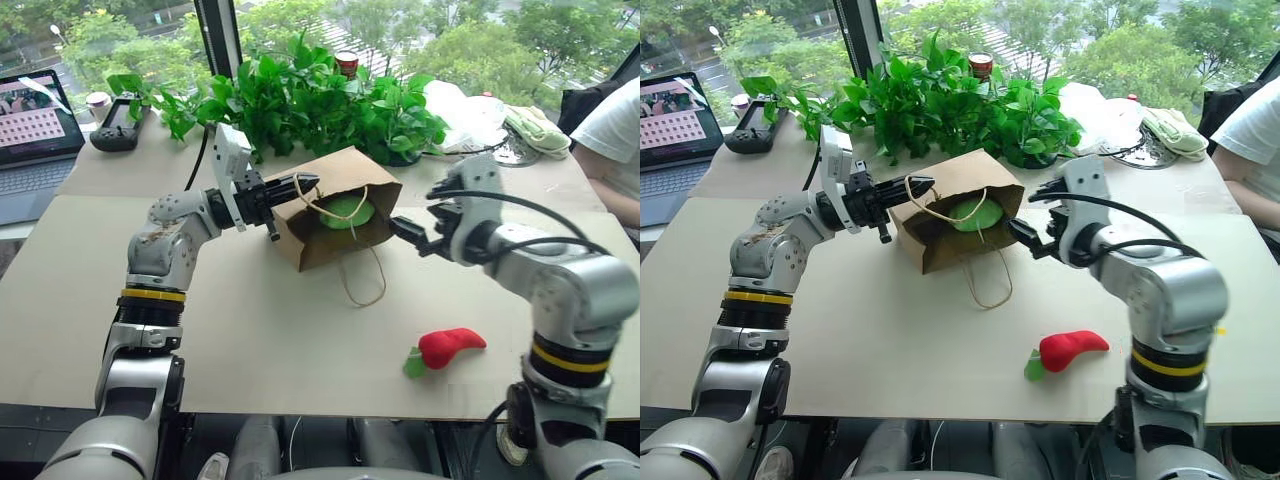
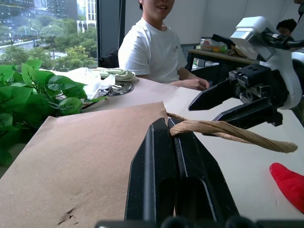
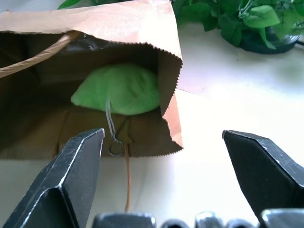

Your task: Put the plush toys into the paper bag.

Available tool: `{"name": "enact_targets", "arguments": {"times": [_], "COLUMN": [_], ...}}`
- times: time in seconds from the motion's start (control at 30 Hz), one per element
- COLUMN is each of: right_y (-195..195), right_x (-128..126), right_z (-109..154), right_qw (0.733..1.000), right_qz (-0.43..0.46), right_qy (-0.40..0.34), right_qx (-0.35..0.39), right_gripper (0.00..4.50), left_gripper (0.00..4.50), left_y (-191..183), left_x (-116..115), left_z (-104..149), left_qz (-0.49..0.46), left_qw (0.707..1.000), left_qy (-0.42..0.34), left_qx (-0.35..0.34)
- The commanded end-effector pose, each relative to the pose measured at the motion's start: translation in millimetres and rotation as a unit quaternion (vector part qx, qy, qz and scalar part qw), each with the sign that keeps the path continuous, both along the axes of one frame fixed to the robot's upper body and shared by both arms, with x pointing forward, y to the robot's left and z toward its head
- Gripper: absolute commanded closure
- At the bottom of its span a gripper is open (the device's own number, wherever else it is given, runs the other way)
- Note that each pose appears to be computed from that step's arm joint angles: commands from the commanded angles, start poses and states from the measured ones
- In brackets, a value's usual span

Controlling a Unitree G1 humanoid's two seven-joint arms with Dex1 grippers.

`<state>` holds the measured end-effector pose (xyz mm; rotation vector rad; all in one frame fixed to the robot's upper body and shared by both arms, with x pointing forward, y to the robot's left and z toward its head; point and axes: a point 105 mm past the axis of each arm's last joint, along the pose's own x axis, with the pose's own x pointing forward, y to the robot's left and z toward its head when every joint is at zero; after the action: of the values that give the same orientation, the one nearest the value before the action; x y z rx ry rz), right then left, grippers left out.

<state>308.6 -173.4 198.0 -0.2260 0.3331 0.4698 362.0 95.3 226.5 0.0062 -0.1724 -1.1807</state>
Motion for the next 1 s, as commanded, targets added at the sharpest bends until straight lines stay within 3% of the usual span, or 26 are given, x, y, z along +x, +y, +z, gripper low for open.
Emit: {"name": "enact_targets", "arguments": {"times": [0.03, 0.2, 0.7, 0.8, 1.0], "right_y": [0.8, -1.3, -31.7, -34.6, -34.2], "right_x": [-39.4, -93.0, -85.0, -83.6, -85.2], "right_z": [1.1, -43.0, -96.5, -101.1, -105.4], "right_qw": [0.992, 0.954, 0.930, 0.930, 0.931], "right_qz": [0.105, 0.227, 0.209, 0.202, 0.200], "right_qy": [0.008, 0.118, 0.172, 0.178, 0.182], "right_qx": [-0.065, -0.160, -0.247, -0.249, -0.243], "right_gripper": [0.06, 0.06, 0.06, 0.73, 2.76], "left_gripper": [4.50, 4.50, 4.50, 4.50, 4.50], "left_y": [1.0, -0.3, 1.8, 1.9, 3.2], "left_x": [-1.7, -1.7, -2.8, -3.2, -3.6], "left_z": [10.6, 8.9, 8.6, 8.4, 8.1], "left_qz": [0.000, -0.003, 0.001, 0.001, 0.004], "left_qw": [1.000, 1.000, 1.000, 1.000, 1.000], "left_qy": [-0.024, -0.023, -0.026, -0.026, -0.027], "left_qx": [-0.004, -0.003, 0.000, 0.001, 0.003]}}
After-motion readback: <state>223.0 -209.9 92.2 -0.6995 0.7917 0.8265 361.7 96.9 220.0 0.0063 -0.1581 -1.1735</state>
